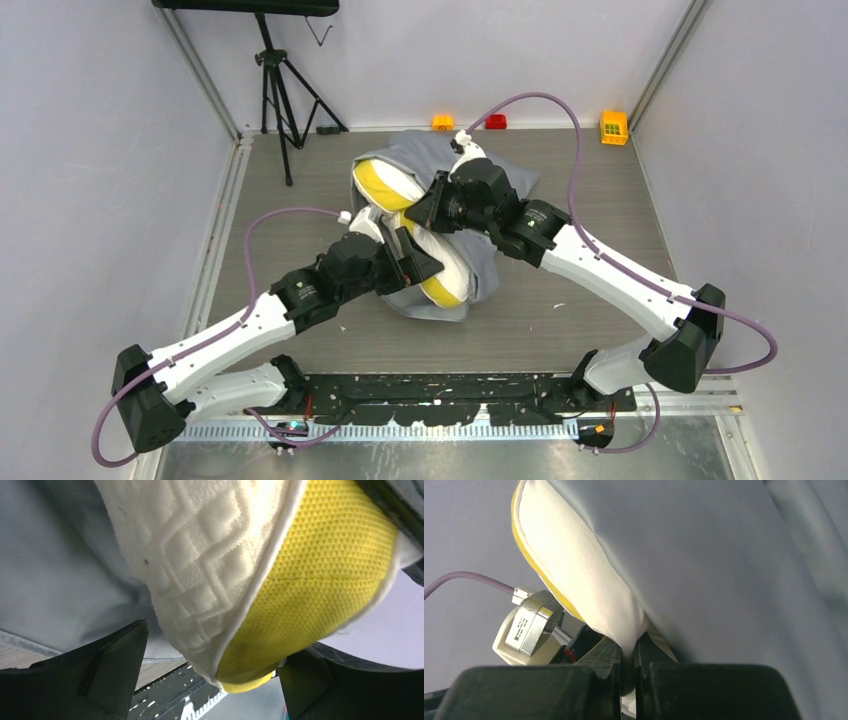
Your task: Remove the pillowcase from the pillow
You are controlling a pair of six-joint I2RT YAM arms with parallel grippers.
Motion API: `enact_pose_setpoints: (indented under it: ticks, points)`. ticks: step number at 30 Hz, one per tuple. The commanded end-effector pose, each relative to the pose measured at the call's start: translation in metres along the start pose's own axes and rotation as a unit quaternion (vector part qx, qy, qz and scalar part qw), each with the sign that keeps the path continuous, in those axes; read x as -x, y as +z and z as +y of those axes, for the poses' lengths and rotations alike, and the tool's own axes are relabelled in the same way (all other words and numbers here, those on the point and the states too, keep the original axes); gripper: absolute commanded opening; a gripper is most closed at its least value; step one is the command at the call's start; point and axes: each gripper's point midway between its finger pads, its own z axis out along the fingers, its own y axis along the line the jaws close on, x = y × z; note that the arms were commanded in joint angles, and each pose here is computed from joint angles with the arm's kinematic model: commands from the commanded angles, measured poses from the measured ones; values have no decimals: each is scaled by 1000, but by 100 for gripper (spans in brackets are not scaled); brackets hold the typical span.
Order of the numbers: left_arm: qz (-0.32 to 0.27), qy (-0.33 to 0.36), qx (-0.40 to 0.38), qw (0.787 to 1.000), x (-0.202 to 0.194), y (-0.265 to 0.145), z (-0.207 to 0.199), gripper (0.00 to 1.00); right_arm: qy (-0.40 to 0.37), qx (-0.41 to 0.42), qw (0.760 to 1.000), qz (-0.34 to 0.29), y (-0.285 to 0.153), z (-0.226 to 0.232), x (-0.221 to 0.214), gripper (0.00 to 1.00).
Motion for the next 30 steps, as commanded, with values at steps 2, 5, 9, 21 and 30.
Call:
enact_pose_setpoints:
  ticks: [2, 5, 9, 21, 30]
  points:
    - [-86, 20, -41, 995, 36, 5, -15, 73, 6, 107, 994, -37, -25, 49, 26, 20]
    - [-88, 30, -18, 995, 44, 6, -1, 21, -12, 87, 995, -48, -35, 34, 24, 57]
    - [-82, 15, -8, 997, 51, -3, 24, 0, -49, 32, 995, -77, -56, 4, 29, 75]
    - [-40, 42, -69, 996, 42, -34, 15, 0, -165, -50, 985, 24, -38, -48, -14, 93]
    - [-24, 48, -94, 994, 39, -46, 0, 0, -143, -108, 983, 24, 14, -75, -11, 48]
